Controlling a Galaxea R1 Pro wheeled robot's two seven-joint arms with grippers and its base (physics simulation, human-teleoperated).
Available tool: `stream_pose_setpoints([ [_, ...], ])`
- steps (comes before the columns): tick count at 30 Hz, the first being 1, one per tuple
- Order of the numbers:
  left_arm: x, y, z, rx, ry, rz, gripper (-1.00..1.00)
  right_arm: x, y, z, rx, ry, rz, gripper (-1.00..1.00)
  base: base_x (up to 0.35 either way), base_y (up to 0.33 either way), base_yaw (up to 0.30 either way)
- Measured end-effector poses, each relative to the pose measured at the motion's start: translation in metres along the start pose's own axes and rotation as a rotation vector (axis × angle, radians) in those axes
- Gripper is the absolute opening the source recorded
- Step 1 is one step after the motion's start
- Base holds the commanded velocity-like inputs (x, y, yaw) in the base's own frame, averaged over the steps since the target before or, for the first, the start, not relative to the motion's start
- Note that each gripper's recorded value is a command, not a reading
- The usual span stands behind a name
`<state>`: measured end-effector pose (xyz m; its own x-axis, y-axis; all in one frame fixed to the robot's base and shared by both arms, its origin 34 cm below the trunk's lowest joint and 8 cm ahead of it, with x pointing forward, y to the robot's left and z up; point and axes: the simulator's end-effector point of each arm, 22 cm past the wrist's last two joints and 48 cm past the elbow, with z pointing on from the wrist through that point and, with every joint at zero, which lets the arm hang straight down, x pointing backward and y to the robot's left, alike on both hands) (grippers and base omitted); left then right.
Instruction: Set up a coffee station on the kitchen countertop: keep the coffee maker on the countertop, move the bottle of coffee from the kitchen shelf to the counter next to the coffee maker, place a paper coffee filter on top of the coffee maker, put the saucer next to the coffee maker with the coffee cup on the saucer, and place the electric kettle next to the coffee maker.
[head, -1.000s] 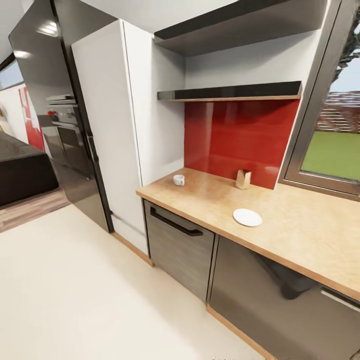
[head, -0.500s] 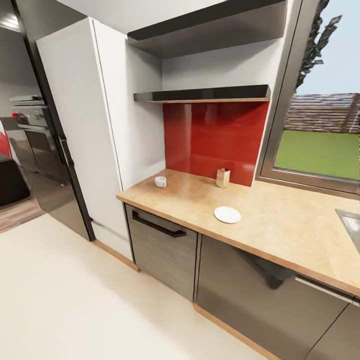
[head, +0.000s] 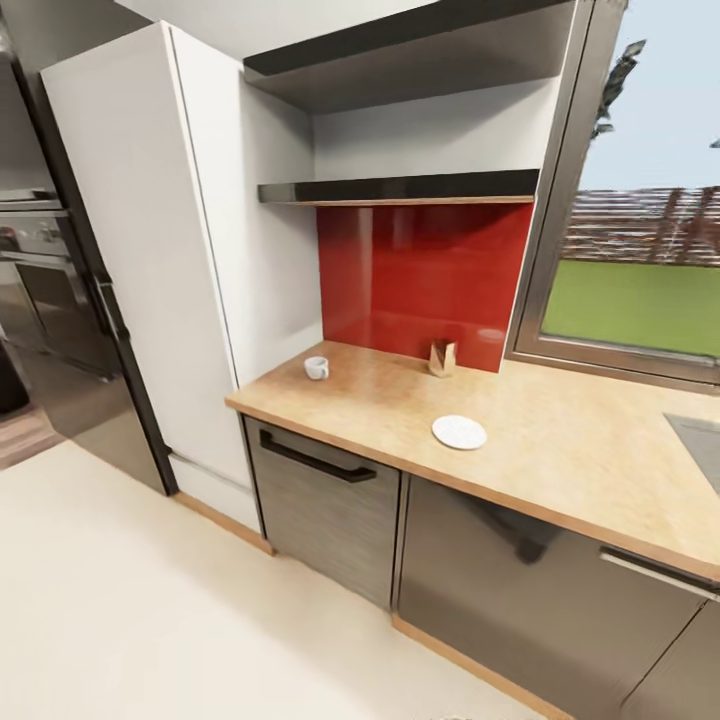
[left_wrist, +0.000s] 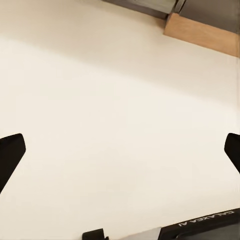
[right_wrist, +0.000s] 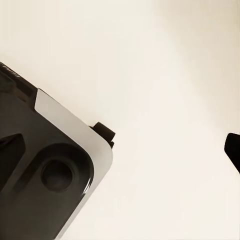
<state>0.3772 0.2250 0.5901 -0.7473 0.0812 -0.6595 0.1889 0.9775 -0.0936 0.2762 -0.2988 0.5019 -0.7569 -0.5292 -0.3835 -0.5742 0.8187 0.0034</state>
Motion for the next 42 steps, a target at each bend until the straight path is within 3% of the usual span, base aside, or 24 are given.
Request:
stream_pose_setpoints([
  [20,0.0002,-0.0001,-0.0001,0.0,0.0,0.0,1.0,0.0,0.0004,0.0,-0.002,0.0,-0.001,1.0,0.001,0.004,-0.274],
  [32,0.0001,0.0,-0.0001,0.0,0.0,0.0,1.0,0.0001,0.0003,0.0,-0.001,0.001,-0.003,1.0,0.0,0.234,-0.108],
  [42,0.0003,0.0,-0.0001,0.0,0.0,0.0,1.0,0.0001,0.0005,0.0,-0.002,0.0,-0.002,1.0,0.0,0.043,-0.264],
])
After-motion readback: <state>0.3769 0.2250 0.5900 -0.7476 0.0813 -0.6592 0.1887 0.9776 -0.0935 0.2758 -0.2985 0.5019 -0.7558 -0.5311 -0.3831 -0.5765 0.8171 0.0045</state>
